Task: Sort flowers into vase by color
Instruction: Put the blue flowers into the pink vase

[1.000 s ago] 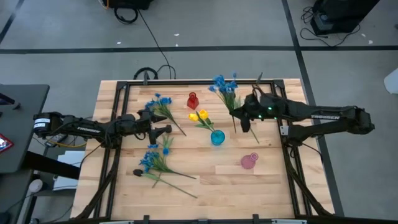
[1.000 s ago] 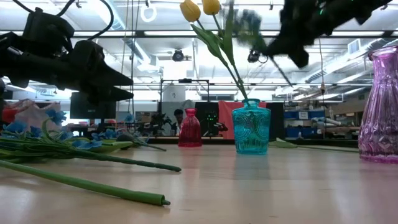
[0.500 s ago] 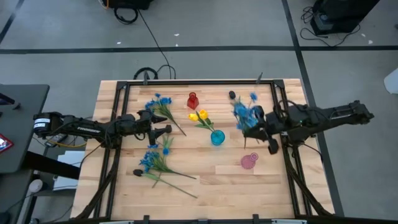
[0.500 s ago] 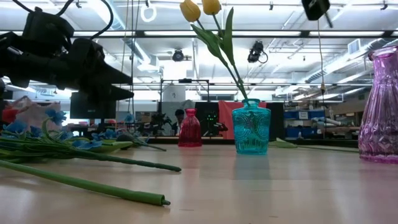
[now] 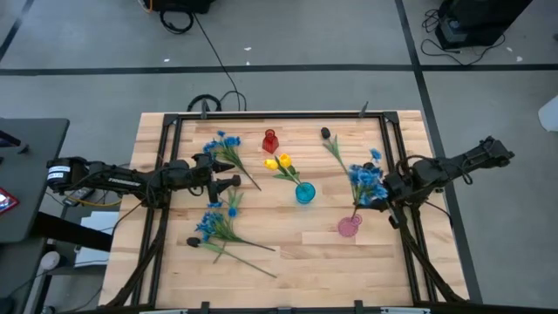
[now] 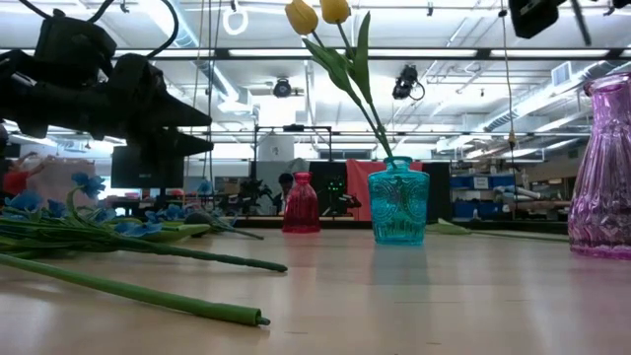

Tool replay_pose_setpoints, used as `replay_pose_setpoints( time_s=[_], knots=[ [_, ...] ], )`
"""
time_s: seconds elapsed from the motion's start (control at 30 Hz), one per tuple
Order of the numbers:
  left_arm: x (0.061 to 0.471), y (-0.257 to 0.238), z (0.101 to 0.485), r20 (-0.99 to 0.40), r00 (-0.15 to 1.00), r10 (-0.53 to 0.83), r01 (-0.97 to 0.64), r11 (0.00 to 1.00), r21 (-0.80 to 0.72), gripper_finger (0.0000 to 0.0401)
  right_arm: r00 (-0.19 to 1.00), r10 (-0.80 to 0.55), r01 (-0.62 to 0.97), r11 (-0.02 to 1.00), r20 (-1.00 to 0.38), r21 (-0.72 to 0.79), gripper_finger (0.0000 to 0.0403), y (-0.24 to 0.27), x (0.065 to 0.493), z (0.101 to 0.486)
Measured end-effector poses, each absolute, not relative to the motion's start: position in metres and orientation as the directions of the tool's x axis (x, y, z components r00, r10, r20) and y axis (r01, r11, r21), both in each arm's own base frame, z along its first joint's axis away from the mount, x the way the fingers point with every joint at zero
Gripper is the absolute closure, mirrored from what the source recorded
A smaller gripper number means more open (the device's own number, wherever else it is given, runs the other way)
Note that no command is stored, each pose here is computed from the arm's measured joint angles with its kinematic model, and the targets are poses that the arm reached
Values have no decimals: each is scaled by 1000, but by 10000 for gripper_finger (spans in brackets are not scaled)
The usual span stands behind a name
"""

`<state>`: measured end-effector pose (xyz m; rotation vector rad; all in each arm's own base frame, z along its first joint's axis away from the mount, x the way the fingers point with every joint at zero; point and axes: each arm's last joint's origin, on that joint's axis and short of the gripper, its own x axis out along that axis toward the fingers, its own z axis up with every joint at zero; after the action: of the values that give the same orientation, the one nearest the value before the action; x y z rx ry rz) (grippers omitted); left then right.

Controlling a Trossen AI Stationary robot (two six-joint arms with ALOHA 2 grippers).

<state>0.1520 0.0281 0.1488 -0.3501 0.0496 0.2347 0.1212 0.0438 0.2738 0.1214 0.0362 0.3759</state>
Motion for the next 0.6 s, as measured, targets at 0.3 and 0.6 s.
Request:
replay_pose_setpoints(
  time_s=[0.3,0.6],
  knots=[
    [152,28,149,-90,972,218,-236,913,-334,94,923,384,-381,921,-33,82,355,39,102,272],
    [152,28,149,-90,972,218,-236,914,-331,94,922,383,-378,923,-62,79,355,39,104,261]
  ],
)
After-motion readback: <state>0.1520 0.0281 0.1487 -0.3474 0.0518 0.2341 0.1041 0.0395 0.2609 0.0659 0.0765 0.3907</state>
